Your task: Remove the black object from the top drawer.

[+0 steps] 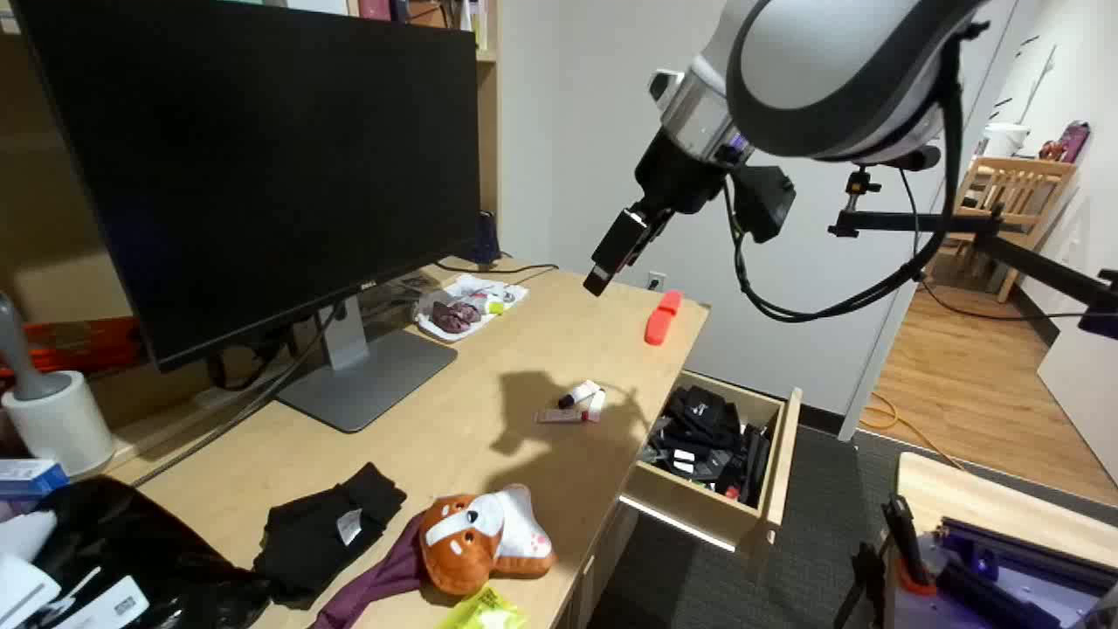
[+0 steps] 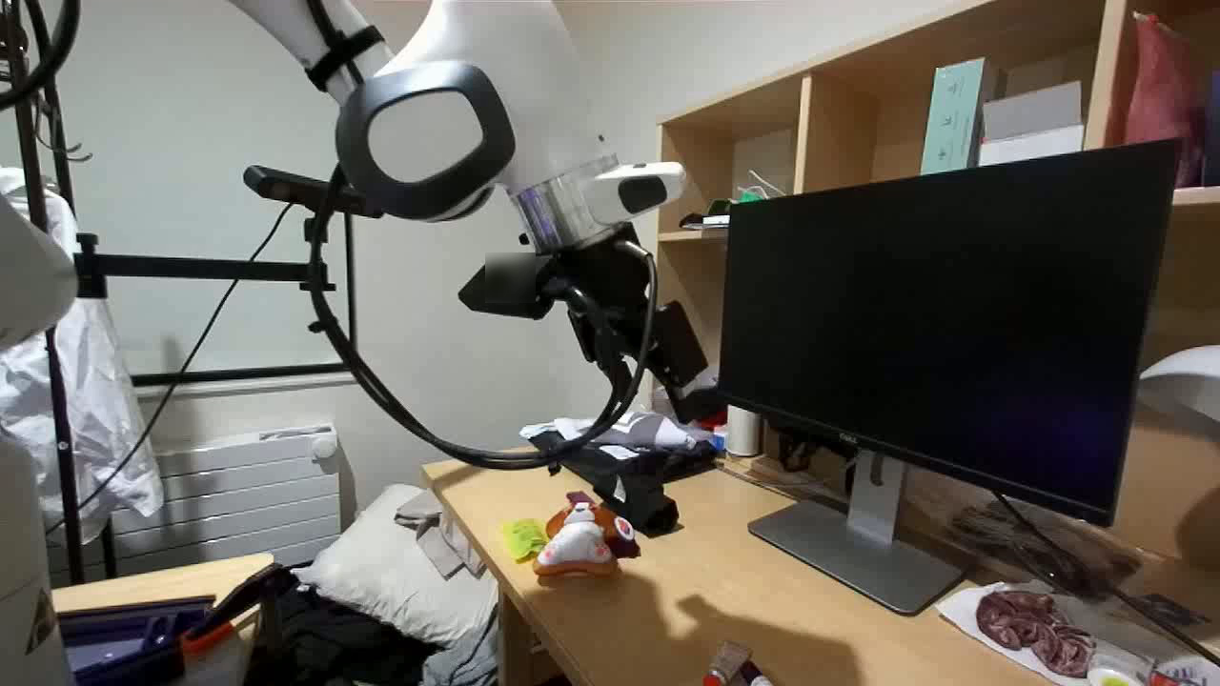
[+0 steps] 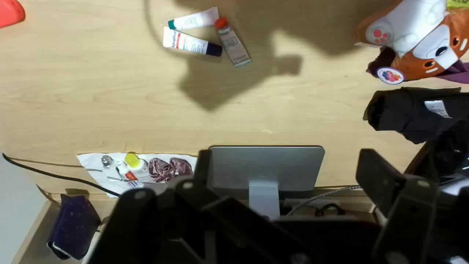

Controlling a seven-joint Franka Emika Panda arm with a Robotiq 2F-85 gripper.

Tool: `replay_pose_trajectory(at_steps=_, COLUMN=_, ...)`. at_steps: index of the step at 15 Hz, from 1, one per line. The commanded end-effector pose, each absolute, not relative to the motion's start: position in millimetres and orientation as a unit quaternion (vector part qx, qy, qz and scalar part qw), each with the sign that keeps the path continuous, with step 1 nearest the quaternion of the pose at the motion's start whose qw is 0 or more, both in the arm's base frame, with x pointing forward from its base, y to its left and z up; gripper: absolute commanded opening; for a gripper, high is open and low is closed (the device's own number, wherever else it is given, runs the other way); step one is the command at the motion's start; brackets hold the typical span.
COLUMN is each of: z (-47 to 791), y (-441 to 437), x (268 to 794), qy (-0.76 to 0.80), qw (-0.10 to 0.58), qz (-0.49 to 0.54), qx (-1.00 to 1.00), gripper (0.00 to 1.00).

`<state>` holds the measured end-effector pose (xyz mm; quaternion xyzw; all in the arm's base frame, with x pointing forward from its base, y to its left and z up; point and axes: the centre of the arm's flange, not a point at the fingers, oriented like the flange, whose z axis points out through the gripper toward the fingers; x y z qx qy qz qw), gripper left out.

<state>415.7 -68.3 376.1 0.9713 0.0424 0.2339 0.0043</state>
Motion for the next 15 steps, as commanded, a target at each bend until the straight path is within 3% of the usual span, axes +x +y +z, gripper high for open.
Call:
replay_pose_trajectory(at_steps=1, z=376, y=-68, x=416, qy=0.042, qw=0.004, qz=0.234, qx=0.971, gripper=1.0)
replay_pose_trajectory(at_steps=9, z=376, y=-68, x=416, qy=0.042, qw=0.004, qz=0.234, qx=0.971, gripper=1.0)
replay_pose_trajectory(at_steps=15, z=360, y=-100, x=444, qy=-0.128, qw=0.029, qz=0.284, qx=0.95, gripper=1.0)
